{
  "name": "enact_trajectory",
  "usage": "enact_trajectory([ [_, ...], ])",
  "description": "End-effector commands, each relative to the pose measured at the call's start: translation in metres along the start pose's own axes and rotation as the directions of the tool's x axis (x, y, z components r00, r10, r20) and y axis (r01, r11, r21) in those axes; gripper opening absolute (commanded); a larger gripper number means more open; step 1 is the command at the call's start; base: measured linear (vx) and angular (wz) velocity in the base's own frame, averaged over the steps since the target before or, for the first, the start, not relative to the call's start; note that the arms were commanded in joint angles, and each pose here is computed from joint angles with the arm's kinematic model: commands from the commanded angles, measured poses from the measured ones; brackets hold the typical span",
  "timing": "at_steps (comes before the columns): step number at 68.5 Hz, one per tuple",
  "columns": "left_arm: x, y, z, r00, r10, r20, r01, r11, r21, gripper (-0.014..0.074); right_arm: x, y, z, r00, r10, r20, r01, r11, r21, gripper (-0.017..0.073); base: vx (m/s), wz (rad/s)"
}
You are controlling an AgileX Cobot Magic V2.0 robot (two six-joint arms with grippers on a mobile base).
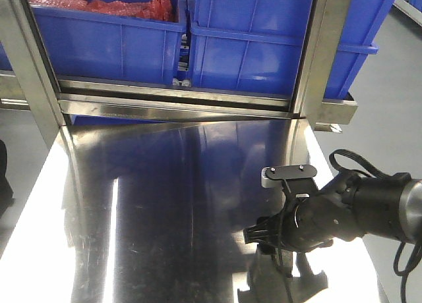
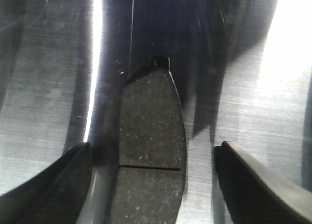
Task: Move and align brake pads A on conveyor
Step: 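Lower the right gripper onto the remaining brake pad, then close the right gripper on the brake pad and lift it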
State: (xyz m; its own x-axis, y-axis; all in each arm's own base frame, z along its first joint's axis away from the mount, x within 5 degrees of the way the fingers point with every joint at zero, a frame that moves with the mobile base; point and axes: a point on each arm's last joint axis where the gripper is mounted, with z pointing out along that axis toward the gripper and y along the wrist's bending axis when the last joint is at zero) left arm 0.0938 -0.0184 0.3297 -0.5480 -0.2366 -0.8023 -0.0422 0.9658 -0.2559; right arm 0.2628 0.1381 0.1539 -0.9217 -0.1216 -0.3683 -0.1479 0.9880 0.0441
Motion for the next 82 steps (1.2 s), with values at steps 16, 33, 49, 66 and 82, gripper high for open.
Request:
enact_trajectory([
  [16,-0.012,-0.006,-0.005,0.996,0.017,0.085,-0.021,0.999,0.049,0.0031,-0.012,0.003,-0.012,0.997,-0.012,0.078,0.014,0.999,-0.03,0.0448,0.0,0.0],
  [33,-0.012,-0.006,-0.005,0.996,0.017,0.085,-0.021,0.999,0.049,0.0031,-0.012,0.003,-0.015,0.996,-0.011,0.085,0.013,0.999,-0.032,0.0363,0.0,0.0],
  [49,-0.012,-0.006,-0.005,0.996,0.017,0.085,-0.021,0.999,0.049,0.0031,-0.012,0.003,-0.015,0.996,-0.011,0.084,0.013,0.999,-0.031,0.024,0.0,0.0],
  [66,-0.012,-0.006,-0.005,0.996,0.017,0.085,-0.021,0.999,0.049,0.0031,-0.012,0.003,-0.016,0.996,-0.01,0.085,0.013,0.999,-0.031,0.0126,0.0,0.0],
  [82,-0.012,-0.006,-0.005,0.996,0.017,0.085,-0.021,0.999,0.049,0.0031,-0.014,0.002,-0.028,0.992,-0.005,0.126,0.011,0.999,-0.047,0.0117,0.0,0.0],
])
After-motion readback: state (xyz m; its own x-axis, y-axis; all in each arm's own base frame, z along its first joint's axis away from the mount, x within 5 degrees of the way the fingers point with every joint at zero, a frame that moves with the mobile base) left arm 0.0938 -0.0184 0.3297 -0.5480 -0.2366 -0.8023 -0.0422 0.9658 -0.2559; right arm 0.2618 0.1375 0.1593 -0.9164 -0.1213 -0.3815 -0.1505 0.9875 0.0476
